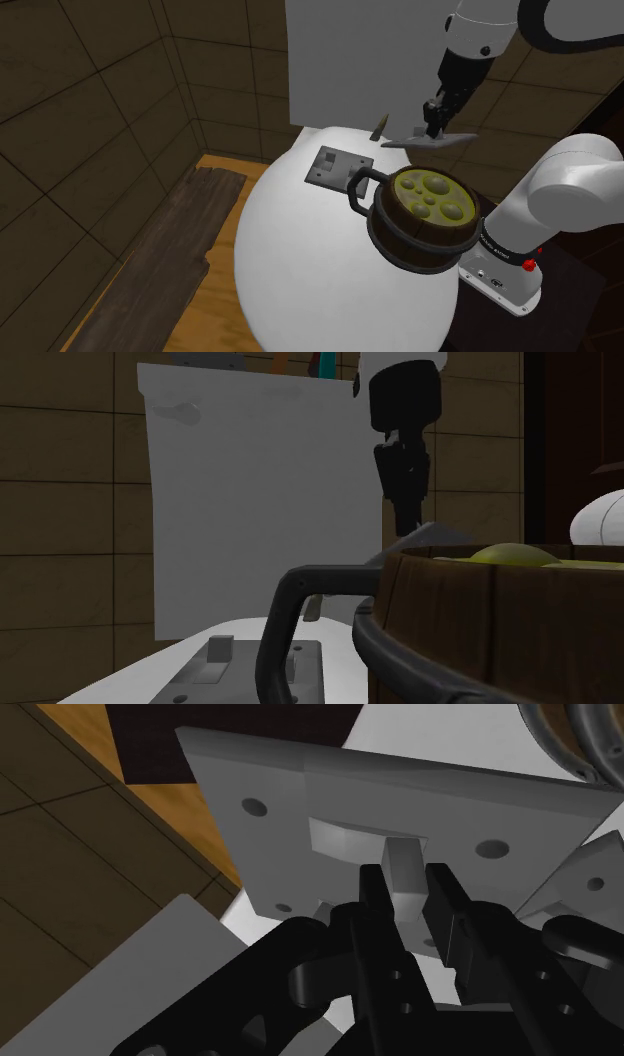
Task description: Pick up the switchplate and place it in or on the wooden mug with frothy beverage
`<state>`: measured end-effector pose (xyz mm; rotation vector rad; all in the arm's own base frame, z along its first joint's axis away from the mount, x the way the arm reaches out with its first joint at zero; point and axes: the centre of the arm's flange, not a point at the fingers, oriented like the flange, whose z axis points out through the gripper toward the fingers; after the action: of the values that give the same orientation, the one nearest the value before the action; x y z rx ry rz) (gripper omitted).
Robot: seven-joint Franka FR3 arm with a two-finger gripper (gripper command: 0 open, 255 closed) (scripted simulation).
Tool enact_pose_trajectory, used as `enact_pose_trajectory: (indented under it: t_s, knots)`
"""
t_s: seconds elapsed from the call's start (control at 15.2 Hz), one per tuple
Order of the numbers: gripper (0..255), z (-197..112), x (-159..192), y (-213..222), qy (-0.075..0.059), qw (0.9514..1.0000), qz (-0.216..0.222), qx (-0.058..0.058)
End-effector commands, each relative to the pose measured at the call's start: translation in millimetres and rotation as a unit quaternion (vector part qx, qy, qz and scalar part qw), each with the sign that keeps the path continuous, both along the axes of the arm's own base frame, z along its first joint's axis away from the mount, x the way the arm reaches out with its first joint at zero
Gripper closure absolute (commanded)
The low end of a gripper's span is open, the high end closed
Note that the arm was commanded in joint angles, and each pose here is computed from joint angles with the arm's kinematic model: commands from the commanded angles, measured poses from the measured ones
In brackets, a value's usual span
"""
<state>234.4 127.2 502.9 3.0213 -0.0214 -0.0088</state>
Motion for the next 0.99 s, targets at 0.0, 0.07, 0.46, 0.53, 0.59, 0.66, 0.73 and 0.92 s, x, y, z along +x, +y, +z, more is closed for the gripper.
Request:
enact_pose_trajectory:
  t_s: [0.0,0.07,0.46,0.53,0.59,0.66,0.73,0.92]
  knots:
    - [255,10.3,0.9,0.6,0.0,1.0,0.0,0.0]
    - [255,15.5,0.9,0.6,0.0,1.0,0.0,0.0]
    - [255,47.2,0.9,0.6,0.0,1.0,0.0,0.0]
    - [255,52.5,0.9,0.6,0.0,1.0,0.0,0.0]
    - [255,57.8,0.9,0.6,0.0,1.0,0.0,0.0]
    - [255,63.1,0.9,0.6,0.0,1.0,0.0,0.0]
    - [255,68.3,0.9,0.6,0.0,1.0,0.0,0.0]
    - [255,84.2,0.9,0.6,0.0,1.0,0.0,0.0]
